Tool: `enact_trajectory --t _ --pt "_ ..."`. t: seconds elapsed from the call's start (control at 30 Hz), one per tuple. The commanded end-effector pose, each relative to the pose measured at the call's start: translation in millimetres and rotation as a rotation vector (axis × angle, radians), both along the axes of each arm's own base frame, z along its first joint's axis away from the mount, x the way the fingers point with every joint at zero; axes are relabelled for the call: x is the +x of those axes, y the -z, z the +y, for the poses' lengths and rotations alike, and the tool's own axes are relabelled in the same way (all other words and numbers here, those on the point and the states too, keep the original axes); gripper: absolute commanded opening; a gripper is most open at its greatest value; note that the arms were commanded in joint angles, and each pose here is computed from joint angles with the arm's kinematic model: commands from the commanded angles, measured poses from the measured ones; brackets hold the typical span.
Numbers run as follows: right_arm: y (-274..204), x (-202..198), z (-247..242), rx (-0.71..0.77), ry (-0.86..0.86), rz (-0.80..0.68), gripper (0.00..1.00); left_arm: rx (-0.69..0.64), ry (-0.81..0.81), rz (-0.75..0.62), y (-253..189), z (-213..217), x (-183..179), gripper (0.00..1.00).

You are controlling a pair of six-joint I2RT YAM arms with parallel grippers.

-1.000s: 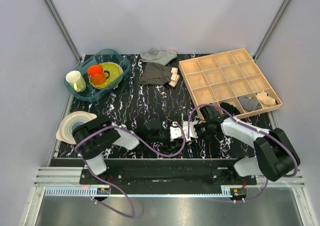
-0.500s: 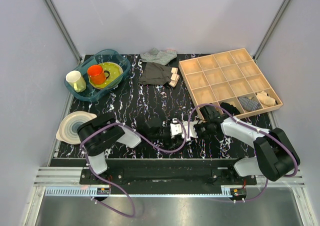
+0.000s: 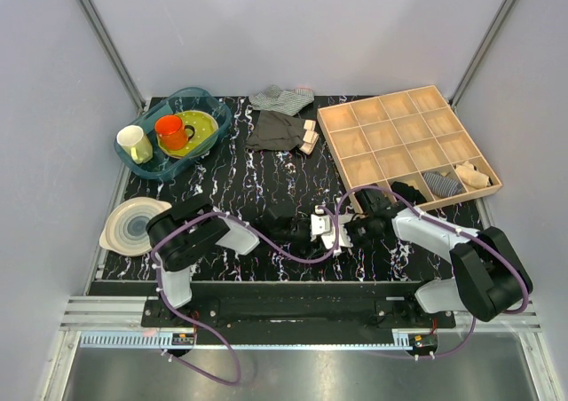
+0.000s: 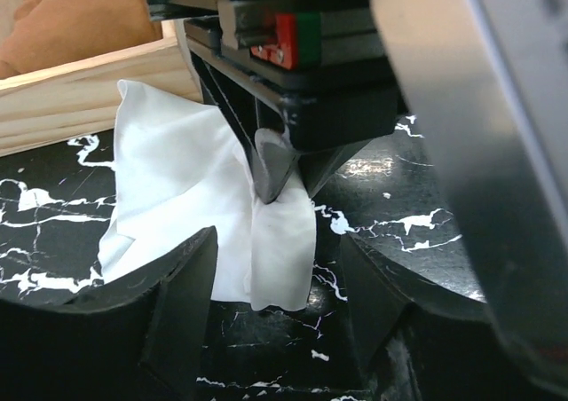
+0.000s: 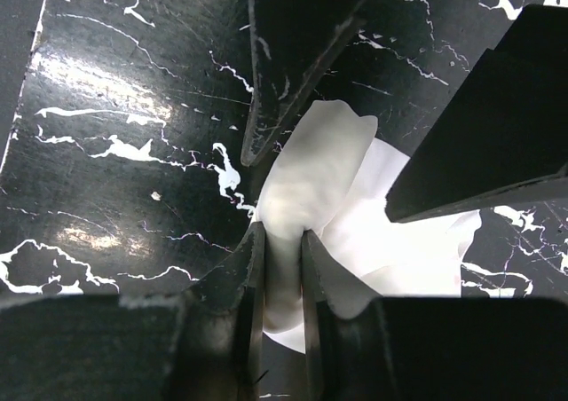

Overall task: Roll the underwear
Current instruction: Roll the underwear to the center of the board.

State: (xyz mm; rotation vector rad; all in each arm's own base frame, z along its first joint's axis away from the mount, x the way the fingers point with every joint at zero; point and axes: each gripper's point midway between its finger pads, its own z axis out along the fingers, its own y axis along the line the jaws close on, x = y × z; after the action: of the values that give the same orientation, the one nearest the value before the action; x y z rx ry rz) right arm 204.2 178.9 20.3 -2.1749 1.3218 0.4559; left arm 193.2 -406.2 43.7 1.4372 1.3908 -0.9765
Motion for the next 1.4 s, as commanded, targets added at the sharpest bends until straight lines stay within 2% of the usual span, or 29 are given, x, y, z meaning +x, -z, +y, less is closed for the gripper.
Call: enact_trajectory --t 0.0,0.23,0.33,0.6,0.8,0.9,1.07,1.13,1.37 --pt "6 -18 2 -0.002 -0.077 0.027 0.18 0.006 0.046 0.033 3 -6 -3 0.60" --pt "5 -22 7 0.014 -0.101 0.028 0.18 0.041 0.018 0.081 18 4 -1 0.59" --pt "5 -25 6 0.013 -0.110 0.030 0.18 0.068 0.002 0.095 24 4 3 0.54" --pt "1 -28 6 0.017 -0.113 0.030 0.18 0.205 -0.017 0.142 48 13 4 0.45" --pt "1 -29 6 0.026 -0.115 0.025 0.19 0.302 -0.029 0.184 66 26 -1 0.46" --pt "1 -28 7 0.030 -0.113 0.017 0.21 0.326 -0.050 0.204 70 27 1 0.45" --pt "0 -31 6 0.031 -0.115 0.024 0.27 0.395 -0.093 0.254 81 28 6 0.26" --pt "-5 -32 8 0.047 -0.108 0.025 0.34 0.412 -0.111 0.279 84 31 5 0.24" --pt "-11 -35 2 0.032 -0.065 0.029 0.46 0.461 -0.158 0.335 97 47 -4 0.20"
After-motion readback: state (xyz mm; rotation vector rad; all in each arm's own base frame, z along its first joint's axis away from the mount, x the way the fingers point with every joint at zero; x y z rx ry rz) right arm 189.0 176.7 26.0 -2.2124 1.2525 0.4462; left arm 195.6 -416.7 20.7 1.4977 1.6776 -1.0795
